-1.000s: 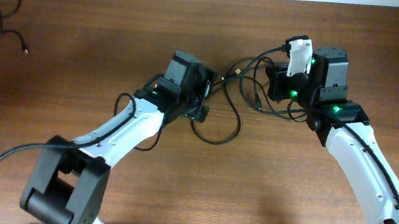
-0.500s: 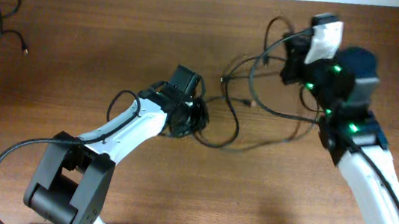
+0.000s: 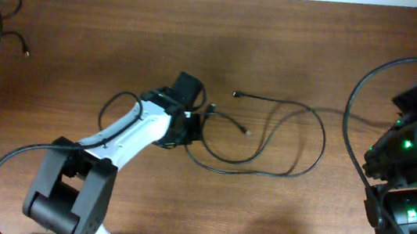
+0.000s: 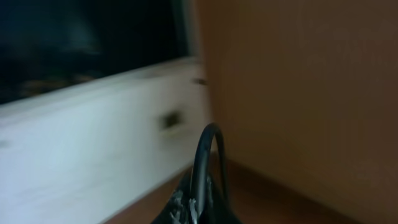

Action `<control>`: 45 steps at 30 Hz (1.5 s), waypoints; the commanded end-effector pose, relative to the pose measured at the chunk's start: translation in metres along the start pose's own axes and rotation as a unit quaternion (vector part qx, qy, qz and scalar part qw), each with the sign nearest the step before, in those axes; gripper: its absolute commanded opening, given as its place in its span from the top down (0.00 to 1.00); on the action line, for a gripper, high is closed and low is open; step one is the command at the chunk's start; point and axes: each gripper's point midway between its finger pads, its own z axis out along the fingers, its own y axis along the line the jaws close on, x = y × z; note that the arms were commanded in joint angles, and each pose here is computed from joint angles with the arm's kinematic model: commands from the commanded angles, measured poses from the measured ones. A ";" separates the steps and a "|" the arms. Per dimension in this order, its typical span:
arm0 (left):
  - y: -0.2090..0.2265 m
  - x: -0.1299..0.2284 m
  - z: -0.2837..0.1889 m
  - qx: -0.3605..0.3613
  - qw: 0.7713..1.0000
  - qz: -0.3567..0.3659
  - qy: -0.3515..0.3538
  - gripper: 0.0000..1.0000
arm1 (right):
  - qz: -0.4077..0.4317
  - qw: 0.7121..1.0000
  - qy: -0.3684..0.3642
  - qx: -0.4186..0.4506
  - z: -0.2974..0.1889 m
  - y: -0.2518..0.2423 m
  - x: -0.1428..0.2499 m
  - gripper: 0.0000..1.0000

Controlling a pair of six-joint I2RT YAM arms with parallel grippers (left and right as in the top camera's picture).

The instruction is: Untangle cables

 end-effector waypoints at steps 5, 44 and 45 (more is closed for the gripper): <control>0.047 -0.056 -0.078 -0.010 0.992 -0.001 -0.127 1.00 | -0.073 0.986 0.029 0.149 0.003 -0.039 0.025 0.96; 0.156 -0.058 -0.194 -0.066 0.946 -0.155 -0.278 1.00 | -0.143 0.625 0.681 -0.354 -0.152 0.132 0.384 0.84; 0.156 -0.058 -0.194 -0.066 0.946 -0.155 -0.278 1.00 | -0.148 0.617 0.689 -0.351 -0.161 0.134 0.392 0.84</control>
